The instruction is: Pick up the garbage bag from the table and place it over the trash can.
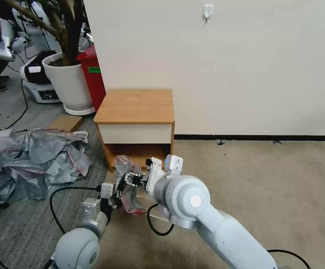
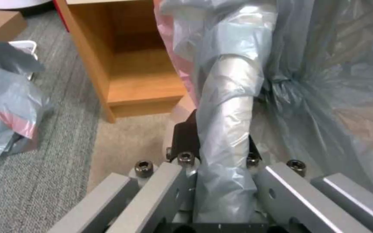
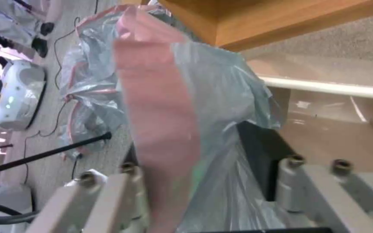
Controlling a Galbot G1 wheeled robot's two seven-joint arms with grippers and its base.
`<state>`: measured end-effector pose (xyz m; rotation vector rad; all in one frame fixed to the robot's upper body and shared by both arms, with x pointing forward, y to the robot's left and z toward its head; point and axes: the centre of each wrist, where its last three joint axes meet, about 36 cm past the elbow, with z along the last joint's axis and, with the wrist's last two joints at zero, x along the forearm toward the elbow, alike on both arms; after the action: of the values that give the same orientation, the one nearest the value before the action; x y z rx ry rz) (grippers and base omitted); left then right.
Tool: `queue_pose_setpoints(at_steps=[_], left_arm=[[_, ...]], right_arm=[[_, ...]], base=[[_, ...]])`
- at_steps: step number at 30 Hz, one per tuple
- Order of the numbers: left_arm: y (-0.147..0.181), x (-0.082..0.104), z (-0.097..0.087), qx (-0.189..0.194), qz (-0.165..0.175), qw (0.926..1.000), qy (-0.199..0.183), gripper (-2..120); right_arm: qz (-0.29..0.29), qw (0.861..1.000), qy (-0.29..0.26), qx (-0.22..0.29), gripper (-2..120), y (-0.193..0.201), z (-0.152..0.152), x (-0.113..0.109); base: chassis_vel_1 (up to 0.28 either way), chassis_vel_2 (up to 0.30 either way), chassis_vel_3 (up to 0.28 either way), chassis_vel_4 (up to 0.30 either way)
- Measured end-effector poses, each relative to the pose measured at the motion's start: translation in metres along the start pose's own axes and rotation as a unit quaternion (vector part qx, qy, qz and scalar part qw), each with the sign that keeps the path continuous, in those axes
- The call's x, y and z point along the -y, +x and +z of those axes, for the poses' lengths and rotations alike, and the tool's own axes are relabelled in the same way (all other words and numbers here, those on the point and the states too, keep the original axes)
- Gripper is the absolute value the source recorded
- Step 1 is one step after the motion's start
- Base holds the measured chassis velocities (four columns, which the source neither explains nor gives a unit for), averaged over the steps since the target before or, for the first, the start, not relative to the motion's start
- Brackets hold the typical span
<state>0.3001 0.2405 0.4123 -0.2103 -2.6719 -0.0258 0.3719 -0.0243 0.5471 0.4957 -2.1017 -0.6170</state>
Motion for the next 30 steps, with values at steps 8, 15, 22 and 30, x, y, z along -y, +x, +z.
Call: queue_pose_setpoints(at_steps=[8,15,22,30], left_arm=[[-0.001,0.000,0.000,-0.001,0.001,1.0000,0.000,4],[-0.002,-0.001,0.003,-0.002,0.001,1.0000,0.000,4],[-0.003,-0.003,0.005,-0.005,0.001,1.0000,-0.001,4],[-0.001,-0.006,0.009,-0.006,0.011,0.9999,0.002,4]], right_arm=[[0.012,1.000,0.008,0.002,11,-0.007,0.001,0.003],[0.021,1.000,0.019,0.011,0,-0.008,0.004,0.009],[0.016,0.999,0.024,0.017,0,-0.004,0.004,0.011],[0.020,0.999,0.029,0.036,0,-0.003,-0.012,0.019]], base=[[0.000,0.000,0.000,0.000],[0.000,0.000,0.000,0.000],[0.000,0.000,0.000,0.000],[0.000,0.000,0.000,0.000]])
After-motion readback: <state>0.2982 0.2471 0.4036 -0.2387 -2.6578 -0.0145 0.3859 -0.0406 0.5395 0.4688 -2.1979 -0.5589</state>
